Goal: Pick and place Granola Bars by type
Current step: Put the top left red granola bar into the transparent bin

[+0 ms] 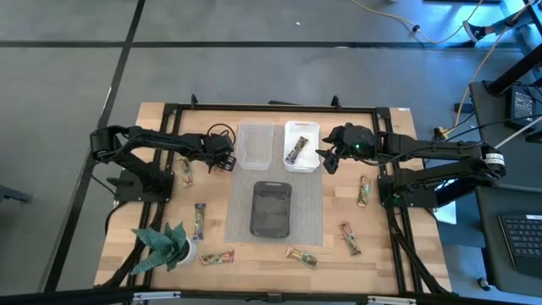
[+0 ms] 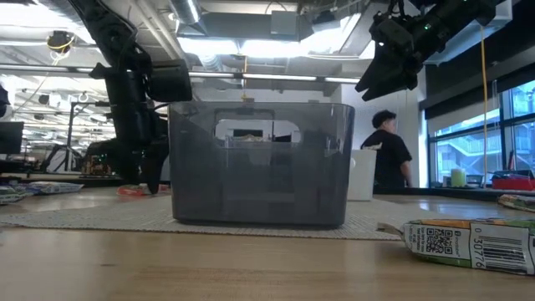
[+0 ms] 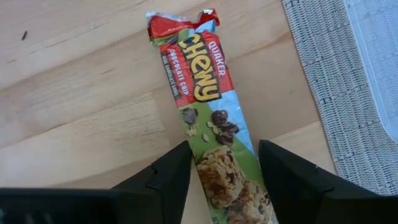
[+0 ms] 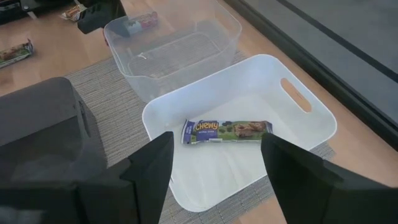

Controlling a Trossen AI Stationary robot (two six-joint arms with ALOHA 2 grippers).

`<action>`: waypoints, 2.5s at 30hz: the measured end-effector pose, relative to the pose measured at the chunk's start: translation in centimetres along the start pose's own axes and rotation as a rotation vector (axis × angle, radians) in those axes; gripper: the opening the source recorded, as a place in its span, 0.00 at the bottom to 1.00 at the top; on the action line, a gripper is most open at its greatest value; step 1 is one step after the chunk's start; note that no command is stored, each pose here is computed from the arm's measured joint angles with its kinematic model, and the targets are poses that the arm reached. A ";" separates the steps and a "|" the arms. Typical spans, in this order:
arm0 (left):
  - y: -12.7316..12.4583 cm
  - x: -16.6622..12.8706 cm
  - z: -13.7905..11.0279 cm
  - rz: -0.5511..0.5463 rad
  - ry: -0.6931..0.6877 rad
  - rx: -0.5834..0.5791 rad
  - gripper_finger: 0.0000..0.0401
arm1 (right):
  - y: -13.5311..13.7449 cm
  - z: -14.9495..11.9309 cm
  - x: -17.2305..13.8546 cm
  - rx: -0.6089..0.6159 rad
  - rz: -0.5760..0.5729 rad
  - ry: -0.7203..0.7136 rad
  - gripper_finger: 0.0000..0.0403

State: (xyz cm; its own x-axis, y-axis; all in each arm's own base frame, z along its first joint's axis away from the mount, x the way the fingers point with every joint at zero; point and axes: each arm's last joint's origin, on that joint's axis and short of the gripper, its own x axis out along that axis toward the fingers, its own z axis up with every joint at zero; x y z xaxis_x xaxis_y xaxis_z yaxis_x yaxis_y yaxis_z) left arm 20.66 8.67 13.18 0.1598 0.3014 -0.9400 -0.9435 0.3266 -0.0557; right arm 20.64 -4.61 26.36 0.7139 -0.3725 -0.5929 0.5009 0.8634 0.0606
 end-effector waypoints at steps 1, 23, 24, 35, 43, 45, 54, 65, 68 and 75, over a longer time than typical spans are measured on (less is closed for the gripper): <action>0.0 0.0 0.0 0.000 0.000 -0.002 0.42 | 0.0 0.0 0.0 0.000 0.000 0.000 0.61; 0.4 -2.3 0.4 -0.062 -0.076 -0.019 0.30 | 0.0 0.0 0.0 -0.002 0.000 0.001 0.61; 0.5 -2.8 0.5 -0.077 -0.091 -0.026 0.30 | 0.0 0.0 0.0 -0.004 0.000 0.001 0.61; -0.6 -10.6 4.0 -0.385 -0.360 -0.005 0.30 | 0.0 0.0 0.0 -0.026 0.000 0.000 0.61; -4.0 -13.5 6.6 -0.448 -0.471 0.151 0.30 | 0.0 0.0 0.0 -0.021 0.000 0.000 0.61; -4.9 -12.8 7.1 -0.427 -0.460 0.168 0.30 | 0.0 0.0 0.0 -0.021 0.000 0.000 0.61; -7.6 -6.9 7.9 -0.293 -0.314 0.203 0.30 | 0.0 0.0 0.0 0.005 0.001 0.000 0.61; -8.9 -1.7 7.5 -0.215 -0.223 0.232 0.30 | 0.0 0.0 0.0 0.004 0.001 0.000 0.61; -9.1 -1.1 7.5 -0.210 -0.218 0.234 0.30 | 0.0 0.0 0.0 0.003 0.002 0.001 0.61; -9.2 -0.8 7.5 -0.206 -0.218 0.234 0.30 | 0.0 -0.1 0.0 -0.001 0.000 0.006 0.61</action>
State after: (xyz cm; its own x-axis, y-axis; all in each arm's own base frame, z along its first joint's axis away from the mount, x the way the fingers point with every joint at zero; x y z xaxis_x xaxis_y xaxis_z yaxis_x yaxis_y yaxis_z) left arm 31.35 12.11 16.95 0.4214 0.3836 -0.8217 -0.7973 0.5885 -0.1341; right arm 20.61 -4.59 26.32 0.7114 -0.3703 -0.5974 0.5002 0.8638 0.0602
